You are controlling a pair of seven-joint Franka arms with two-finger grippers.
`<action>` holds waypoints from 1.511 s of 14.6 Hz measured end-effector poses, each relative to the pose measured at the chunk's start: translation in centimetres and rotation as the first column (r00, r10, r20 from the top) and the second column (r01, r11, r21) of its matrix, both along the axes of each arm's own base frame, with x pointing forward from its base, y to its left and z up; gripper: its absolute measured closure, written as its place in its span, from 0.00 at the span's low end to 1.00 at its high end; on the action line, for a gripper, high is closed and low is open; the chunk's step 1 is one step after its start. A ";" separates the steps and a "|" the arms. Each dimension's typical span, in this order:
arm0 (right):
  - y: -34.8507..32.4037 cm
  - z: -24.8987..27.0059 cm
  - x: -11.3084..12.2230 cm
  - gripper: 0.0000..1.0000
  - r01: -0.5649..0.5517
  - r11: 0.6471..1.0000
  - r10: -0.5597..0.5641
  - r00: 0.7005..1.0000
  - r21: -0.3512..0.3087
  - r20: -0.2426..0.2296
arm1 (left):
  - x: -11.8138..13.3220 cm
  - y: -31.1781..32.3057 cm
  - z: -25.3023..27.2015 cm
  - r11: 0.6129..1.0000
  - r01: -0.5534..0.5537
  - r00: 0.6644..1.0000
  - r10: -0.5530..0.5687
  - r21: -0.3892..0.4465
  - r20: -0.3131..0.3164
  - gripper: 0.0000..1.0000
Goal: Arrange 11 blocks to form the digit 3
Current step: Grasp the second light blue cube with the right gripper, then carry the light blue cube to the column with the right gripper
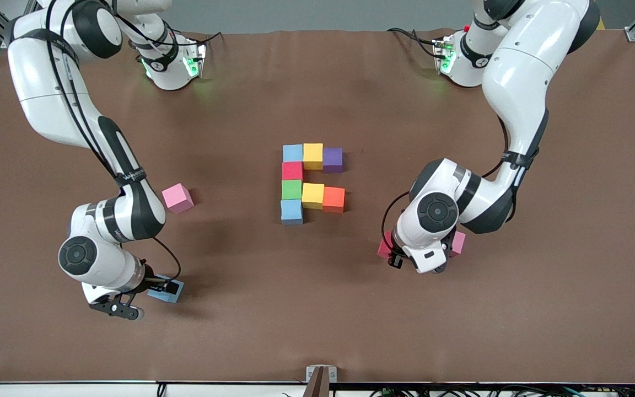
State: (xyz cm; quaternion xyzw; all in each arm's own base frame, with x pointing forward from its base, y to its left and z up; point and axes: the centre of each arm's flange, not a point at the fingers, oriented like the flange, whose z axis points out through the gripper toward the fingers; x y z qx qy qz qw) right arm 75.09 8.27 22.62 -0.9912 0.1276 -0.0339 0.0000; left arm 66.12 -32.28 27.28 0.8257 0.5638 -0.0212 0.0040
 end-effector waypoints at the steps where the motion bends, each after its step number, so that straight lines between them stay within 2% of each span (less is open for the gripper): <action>1: 0.0 -0.1 0.2 0.02 0.001 1.000 -0.001 1.000 0.001 0.002 | 0.0 0.0 0.0 1.000 0.000 1.000 0.000 0.000 0.000 0.47; 9: 0.3 -1.1 0.7 0.08 0.019 1.000 -0.019 1.000 0.009 0.004 | 0.0 0.1 0.0 1.000 -0.001 1.000 0.001 0.000 0.000 0.47; 13: 0.3 -1.2 0.6 0.15 0.022 1.000 -0.022 1.000 0.010 0.002 | 0.1 0.2 0.0 1.000 -0.003 1.000 0.003 0.001 0.000 0.47; 16: 0.4 -1.1 0.7 0.39 0.022 1.000 -0.022 1.000 0.010 0.002 | 0.1 0.2 0.0 1.000 -0.004 1.000 0.004 0.001 0.000 0.47; 22: 1.0 -1.1 0.5 0.40 -0.011 1.000 0.011 1.000 0.011 -0.012 | 0.1 0.3 0.0 1.000 -0.004 1.000 0.004 0.001 0.000 0.47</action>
